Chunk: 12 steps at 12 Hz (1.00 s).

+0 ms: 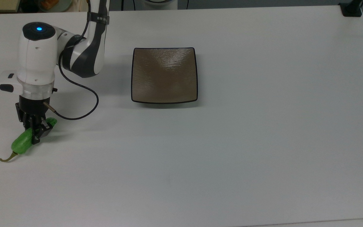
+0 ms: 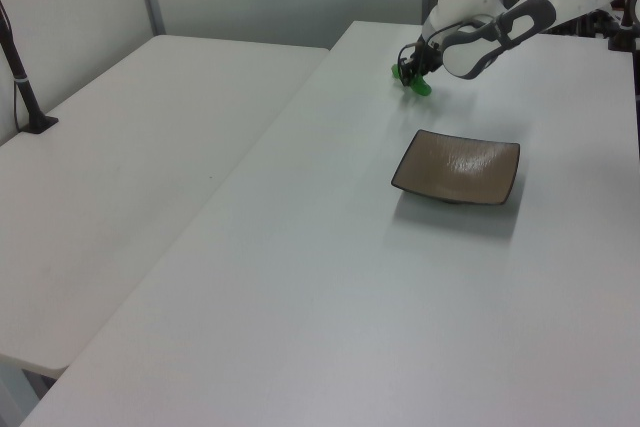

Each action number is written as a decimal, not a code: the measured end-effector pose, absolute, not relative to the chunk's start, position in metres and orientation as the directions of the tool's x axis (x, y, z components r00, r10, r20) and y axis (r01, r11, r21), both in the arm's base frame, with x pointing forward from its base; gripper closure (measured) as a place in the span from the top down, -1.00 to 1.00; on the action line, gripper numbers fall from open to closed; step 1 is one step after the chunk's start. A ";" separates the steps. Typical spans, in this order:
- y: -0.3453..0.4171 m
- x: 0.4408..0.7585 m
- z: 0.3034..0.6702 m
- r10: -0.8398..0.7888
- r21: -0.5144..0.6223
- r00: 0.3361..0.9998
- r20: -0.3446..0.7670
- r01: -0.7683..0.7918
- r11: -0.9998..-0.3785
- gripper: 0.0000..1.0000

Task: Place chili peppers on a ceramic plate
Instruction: 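Lift the held chili pepper and carry it over the dark plate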

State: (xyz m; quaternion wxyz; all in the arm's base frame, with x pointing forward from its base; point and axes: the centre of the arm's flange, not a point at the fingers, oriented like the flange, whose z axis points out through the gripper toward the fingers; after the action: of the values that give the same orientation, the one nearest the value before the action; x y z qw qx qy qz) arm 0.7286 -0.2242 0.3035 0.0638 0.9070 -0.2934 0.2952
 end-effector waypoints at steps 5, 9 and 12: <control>-0.198 0.728 0.368 -0.495 -0.087 0.668 0.556 -0.545 -0.834 -0.33; -0.150 0.715 0.395 -0.484 -0.078 0.763 0.427 -0.503 -0.861 -0.33; -0.108 0.695 0.418 -0.460 -0.083 0.815 0.352 -0.462 -0.883 -0.33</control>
State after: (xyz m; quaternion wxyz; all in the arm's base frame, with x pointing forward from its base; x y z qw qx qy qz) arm 0.6952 -0.1076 0.4182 0.0031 0.9527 -0.2421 0.1839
